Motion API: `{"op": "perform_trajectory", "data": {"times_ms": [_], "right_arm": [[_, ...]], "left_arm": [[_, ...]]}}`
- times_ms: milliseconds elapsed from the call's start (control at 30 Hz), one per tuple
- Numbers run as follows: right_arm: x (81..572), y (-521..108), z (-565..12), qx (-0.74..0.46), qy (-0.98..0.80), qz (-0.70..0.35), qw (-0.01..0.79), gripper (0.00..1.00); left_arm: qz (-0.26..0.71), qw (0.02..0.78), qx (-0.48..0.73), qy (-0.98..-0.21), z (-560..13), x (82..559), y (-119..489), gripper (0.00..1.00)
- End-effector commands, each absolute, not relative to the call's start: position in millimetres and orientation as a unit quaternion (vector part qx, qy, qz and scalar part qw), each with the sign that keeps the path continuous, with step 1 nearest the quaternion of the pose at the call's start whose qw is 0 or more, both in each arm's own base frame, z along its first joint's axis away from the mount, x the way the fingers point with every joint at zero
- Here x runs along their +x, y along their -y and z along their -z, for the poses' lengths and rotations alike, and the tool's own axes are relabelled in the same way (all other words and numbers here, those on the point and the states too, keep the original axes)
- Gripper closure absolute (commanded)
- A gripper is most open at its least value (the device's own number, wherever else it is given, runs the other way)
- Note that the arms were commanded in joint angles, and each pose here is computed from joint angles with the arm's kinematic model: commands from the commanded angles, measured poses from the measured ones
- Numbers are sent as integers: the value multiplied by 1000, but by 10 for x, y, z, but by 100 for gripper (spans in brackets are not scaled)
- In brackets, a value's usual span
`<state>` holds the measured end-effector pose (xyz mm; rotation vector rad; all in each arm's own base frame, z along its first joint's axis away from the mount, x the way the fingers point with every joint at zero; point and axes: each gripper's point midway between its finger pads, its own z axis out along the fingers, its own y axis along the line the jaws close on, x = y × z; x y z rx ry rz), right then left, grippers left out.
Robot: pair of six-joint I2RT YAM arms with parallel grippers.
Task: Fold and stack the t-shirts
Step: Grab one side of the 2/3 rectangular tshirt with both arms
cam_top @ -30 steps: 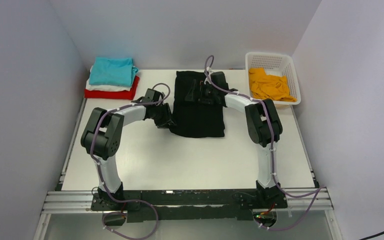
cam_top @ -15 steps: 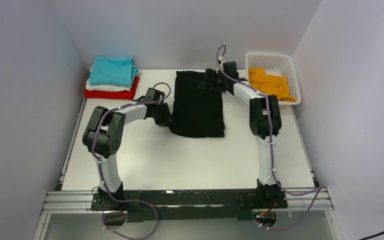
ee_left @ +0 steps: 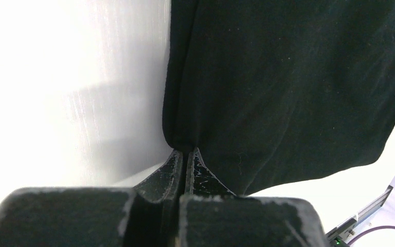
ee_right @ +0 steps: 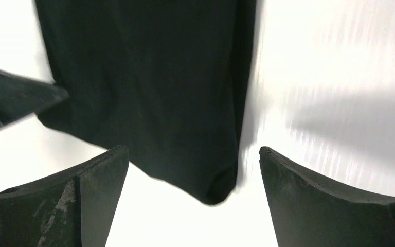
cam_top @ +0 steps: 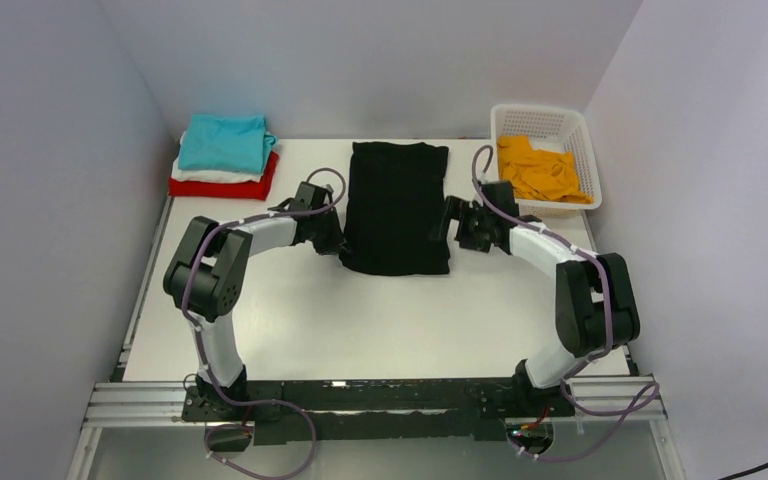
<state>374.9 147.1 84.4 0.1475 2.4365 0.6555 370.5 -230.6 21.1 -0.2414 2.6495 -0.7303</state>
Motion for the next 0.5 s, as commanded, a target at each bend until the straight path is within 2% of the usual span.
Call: {"op": "perform_trajectory", "data": {"times_ms": [0,233,467], "right_arm": [[3454,-1588,-746,60,-910,-297,284,0],[3428,-1693,-509,115,-895,-338,268,10],[3275,-1603,-223,131,-916,-304,227,35]], "left_arm": [[186,164,-100,-964,150,3370,2012,100],[191,158,-100,-964,178,3307,2048,100],[172,156,-104,-967,185,3257,1976,100]]}}
